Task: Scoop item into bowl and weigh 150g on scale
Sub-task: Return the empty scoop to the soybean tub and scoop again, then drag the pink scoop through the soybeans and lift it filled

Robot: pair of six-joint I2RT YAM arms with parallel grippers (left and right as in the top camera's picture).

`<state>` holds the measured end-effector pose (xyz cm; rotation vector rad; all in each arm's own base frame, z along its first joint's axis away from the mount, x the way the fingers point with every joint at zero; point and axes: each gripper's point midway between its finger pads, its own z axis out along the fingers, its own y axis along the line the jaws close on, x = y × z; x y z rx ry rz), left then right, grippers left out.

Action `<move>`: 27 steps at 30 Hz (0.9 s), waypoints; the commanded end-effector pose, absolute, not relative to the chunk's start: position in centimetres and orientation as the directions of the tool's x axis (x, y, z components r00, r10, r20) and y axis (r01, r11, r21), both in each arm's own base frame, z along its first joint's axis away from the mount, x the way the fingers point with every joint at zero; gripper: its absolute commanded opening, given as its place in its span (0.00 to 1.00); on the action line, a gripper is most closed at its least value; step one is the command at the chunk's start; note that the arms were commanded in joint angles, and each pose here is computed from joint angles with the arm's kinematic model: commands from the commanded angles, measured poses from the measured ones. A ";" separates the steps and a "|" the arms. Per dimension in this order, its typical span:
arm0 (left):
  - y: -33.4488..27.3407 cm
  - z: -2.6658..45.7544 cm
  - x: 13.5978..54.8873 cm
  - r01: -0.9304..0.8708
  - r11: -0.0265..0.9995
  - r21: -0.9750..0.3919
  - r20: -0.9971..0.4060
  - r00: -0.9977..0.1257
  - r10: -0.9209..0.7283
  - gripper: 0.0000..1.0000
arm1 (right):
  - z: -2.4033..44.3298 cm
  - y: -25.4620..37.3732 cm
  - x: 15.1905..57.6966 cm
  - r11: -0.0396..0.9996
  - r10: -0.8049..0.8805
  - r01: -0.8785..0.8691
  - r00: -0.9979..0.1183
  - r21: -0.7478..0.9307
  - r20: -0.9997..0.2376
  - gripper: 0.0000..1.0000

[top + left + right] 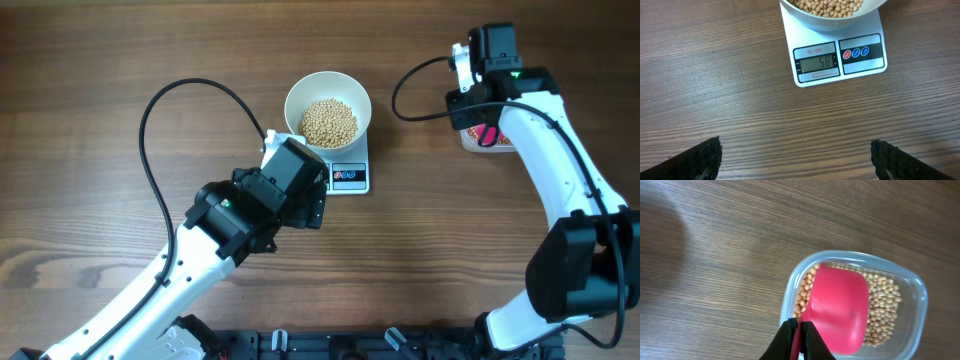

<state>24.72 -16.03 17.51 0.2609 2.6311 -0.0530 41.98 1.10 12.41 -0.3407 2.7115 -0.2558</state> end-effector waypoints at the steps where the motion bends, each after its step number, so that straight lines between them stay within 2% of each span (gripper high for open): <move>1: -15.9 17.4 24.7 0.188 0.982 0.012 -0.476 -0.862 0.171 1.00 | 12.0 2.4 42.2 0.983 -0.181 -0.175 -0.904 -0.052 -0.387 0.04; 4: -15.9 17.4 24.7 0.188 0.982 0.012 -0.476 -0.862 0.171 1.00 | 12.1 2.3 42.2 0.984 -0.136 -0.170 -0.906 0.049 -0.401 0.04; 16: -15.9 17.4 24.7 0.188 0.982 0.012 -0.476 -0.862 0.171 1.00 | 13.4 0.7 42.9 0.953 0.014 -0.124 -0.893 0.275 -0.450 0.04; 27: -15.9 17.4 24.7 0.188 0.982 0.012 -0.476 -0.862 0.171 1.00 | 14.2 -1.2 42.9 0.927 0.047 -0.142 -0.875 0.348 -0.482 0.04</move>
